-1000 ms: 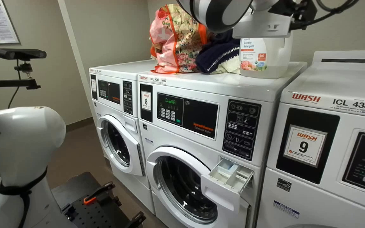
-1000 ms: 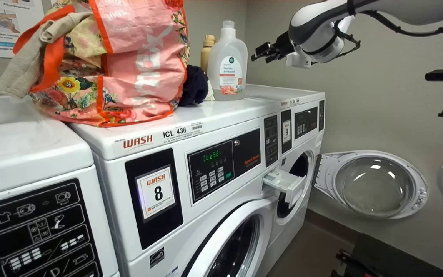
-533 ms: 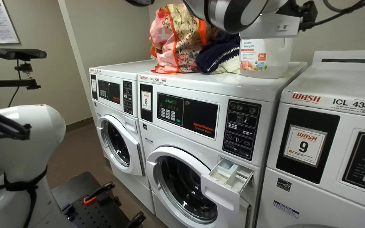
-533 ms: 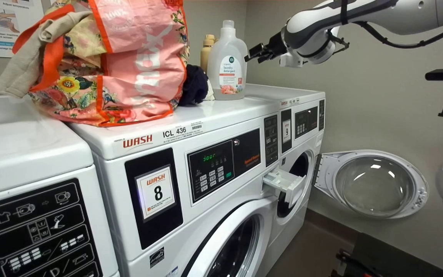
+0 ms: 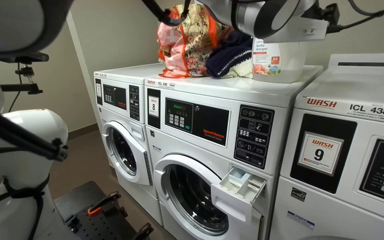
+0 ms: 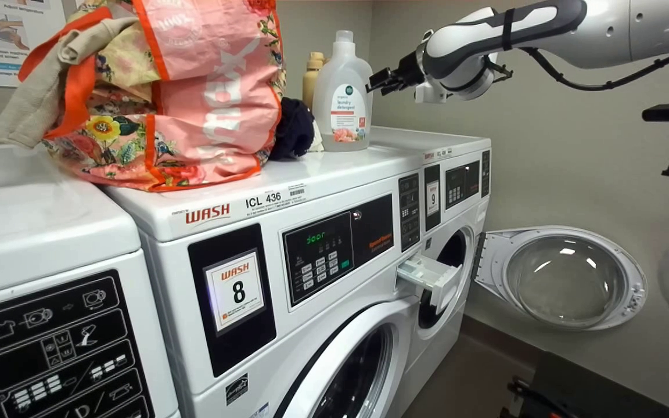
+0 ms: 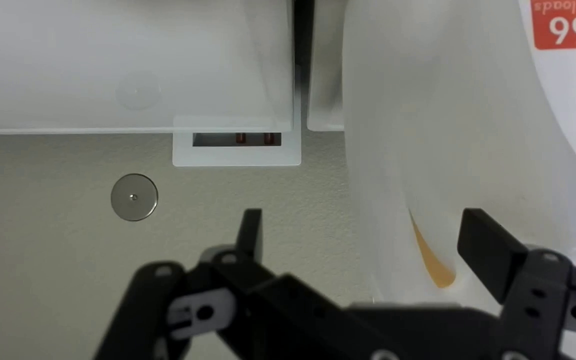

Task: Move the bottle to the left on the washing machine

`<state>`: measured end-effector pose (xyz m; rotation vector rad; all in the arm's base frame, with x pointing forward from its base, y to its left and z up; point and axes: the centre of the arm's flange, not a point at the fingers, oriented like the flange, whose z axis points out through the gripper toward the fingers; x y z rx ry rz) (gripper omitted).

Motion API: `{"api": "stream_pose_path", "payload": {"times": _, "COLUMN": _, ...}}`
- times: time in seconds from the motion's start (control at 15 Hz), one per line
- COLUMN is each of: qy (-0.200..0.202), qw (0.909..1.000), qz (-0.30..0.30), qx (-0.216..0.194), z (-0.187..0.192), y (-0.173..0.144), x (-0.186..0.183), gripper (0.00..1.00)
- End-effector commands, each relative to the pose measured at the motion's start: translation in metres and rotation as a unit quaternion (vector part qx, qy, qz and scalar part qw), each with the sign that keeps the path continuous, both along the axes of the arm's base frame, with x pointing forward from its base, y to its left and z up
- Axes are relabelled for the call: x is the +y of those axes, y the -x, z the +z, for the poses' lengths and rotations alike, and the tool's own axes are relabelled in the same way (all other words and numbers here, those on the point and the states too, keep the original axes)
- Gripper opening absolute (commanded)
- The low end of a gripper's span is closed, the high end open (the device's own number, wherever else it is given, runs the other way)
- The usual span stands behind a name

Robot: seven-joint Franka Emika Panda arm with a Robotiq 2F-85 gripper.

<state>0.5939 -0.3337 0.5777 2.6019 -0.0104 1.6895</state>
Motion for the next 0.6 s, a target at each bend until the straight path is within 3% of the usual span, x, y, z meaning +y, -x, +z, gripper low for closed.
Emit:
{"api": "stream_pose_path", "payload": {"times": 0.0, "qy": -0.004, "qw": 1.0, "qz": 0.006, "qx": -0.001, "z": 0.0071, "y": -0.0219, "x": -0.0094, "gripper": 1.0}}
{"api": "stream_pose_path", "payload": {"times": 0.33, "qy": -0.01, "qw": 0.9999, "qz": 0.01, "qx": -0.006, "z": 0.0027, "y": -0.0306, "x": -0.0141, "gripper": 1.0}}
{"api": "stream_pose_path", "payload": {"times": 0.4, "qy": -0.011, "qw": 0.9998, "qz": 0.012, "qx": -0.007, "z": 0.0024, "y": -0.0307, "x": -0.0151, "gripper": 0.75}}
{"api": "stream_pose_path", "payload": {"times": 0.47, "qy": -0.012, "qw": 0.9998, "qz": 0.013, "qx": -0.007, "z": 0.0021, "y": -0.0315, "x": -0.0151, "gripper": 0.74}}
{"api": "stream_pose_path", "payload": {"times": 0.53, "qy": -0.013, "qw": 0.9998, "qz": 0.015, "qx": -0.008, "z": 0.0021, "y": -0.0316, "x": -0.0157, "gripper": 0.65}}
